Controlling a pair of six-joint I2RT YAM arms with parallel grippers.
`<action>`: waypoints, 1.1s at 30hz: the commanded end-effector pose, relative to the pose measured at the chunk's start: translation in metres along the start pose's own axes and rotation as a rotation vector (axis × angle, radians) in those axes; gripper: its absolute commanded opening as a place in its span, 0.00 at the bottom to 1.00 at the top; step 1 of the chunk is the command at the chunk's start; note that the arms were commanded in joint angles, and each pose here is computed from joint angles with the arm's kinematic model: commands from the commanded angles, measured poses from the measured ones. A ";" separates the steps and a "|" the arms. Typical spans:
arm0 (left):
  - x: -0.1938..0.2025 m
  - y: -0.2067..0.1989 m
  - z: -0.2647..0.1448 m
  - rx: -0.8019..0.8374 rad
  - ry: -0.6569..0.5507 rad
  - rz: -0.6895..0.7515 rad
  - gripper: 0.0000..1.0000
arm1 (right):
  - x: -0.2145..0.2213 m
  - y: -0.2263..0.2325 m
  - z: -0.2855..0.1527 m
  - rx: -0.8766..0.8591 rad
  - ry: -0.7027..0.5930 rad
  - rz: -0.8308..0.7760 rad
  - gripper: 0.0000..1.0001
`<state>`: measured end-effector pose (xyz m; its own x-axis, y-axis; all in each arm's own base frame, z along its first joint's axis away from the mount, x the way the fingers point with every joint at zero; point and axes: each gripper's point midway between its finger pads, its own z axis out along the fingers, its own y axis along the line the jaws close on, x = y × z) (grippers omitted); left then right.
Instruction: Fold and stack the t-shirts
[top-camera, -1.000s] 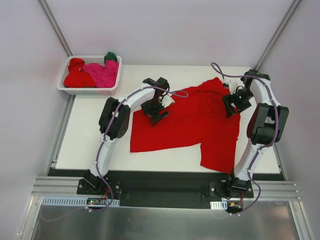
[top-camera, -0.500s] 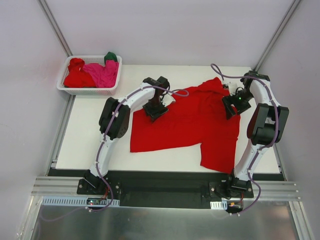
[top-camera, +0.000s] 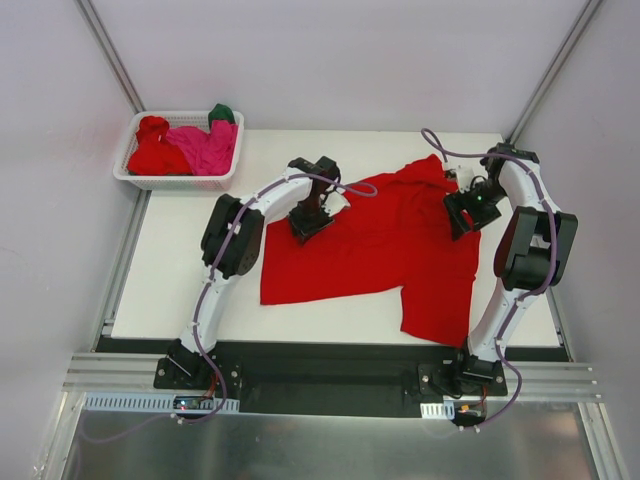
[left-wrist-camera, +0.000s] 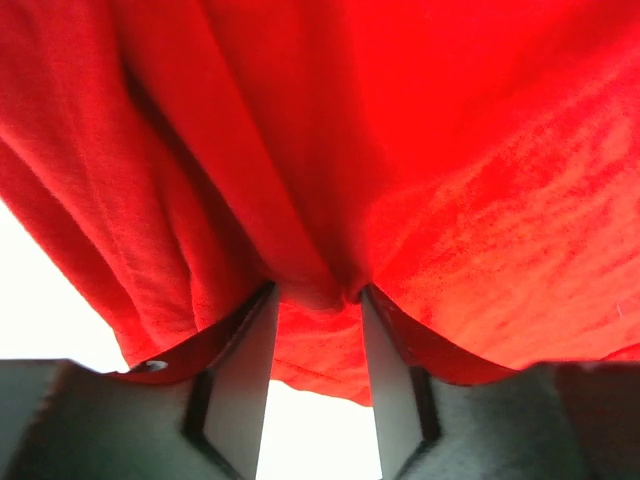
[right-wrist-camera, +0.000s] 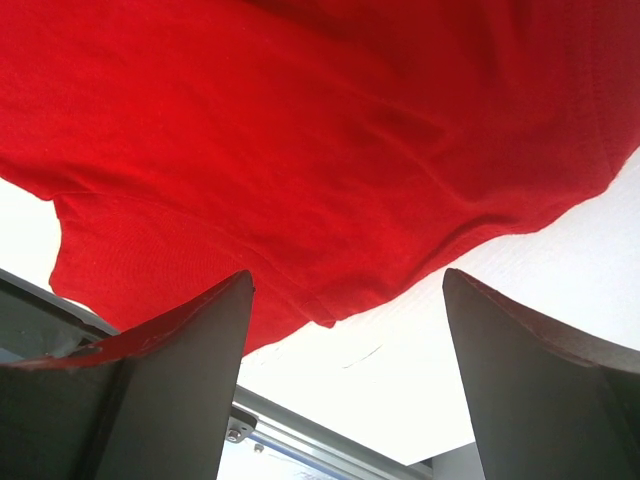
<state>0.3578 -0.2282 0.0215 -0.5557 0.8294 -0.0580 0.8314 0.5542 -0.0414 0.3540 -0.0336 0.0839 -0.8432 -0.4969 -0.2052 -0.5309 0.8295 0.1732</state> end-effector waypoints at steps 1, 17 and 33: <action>0.007 0.010 0.005 -0.021 0.036 -0.007 0.36 | -0.001 0.013 -0.020 0.004 -0.042 -0.029 0.80; 0.002 0.022 -0.006 -0.059 0.008 -0.013 0.36 | -0.001 0.015 -0.019 -0.008 -0.042 -0.022 0.80; 0.000 0.022 -0.011 -0.064 -0.003 -0.020 0.00 | 0.000 0.016 -0.018 -0.011 -0.038 -0.023 0.80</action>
<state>0.3703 -0.2170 0.0234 -0.5683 0.8211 -0.0531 0.8221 0.5693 0.0047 0.3487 -0.0314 0.0849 -0.8436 -0.4959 -0.2059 -0.5309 0.8278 0.1812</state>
